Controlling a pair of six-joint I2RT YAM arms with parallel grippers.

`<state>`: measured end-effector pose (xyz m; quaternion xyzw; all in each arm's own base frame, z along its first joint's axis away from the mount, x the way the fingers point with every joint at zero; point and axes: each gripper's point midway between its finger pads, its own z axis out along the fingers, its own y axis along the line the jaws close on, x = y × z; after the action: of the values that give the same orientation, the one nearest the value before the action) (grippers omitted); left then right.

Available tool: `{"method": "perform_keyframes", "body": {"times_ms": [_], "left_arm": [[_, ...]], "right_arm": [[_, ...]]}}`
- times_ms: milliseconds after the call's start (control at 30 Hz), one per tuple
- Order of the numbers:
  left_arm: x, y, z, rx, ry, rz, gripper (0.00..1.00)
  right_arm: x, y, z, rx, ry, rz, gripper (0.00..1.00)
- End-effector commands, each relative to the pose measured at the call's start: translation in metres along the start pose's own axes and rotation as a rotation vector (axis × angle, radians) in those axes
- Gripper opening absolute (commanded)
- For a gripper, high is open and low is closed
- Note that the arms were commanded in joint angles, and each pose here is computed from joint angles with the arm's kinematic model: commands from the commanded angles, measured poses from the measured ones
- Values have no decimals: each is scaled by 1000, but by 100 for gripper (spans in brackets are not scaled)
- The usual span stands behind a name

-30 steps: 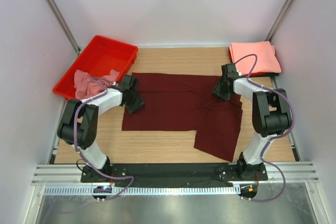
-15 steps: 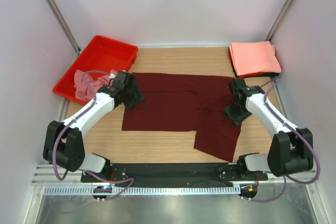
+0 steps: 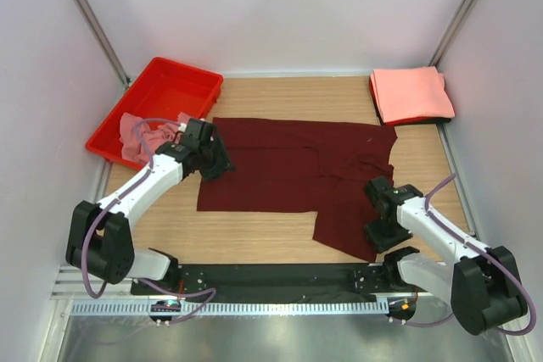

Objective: Fold and stack the t-shirts
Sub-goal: Fold the tshirt

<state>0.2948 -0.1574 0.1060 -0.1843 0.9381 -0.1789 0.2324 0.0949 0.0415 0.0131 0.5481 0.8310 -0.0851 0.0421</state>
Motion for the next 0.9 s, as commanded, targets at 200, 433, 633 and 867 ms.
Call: {"method": "perform_keyframes", "body": {"times_ms": [200, 433, 633, 867], "left_arm": [[21, -29, -12, 183, 66, 71, 52], [96, -88, -20, 367, 181, 227, 52], [152, -117, -10, 432, 253, 252, 51], [190, -167, -7, 552, 303, 351, 51]], "right_arm": [[-15, 76, -14, -274, -95, 1, 44], [-32, 93, -36, -308, -179, -84, 44], [-17, 82, -29, -299, -123, -135, 45], [-14, 77, -13, -281, -119, -158, 49]]}}
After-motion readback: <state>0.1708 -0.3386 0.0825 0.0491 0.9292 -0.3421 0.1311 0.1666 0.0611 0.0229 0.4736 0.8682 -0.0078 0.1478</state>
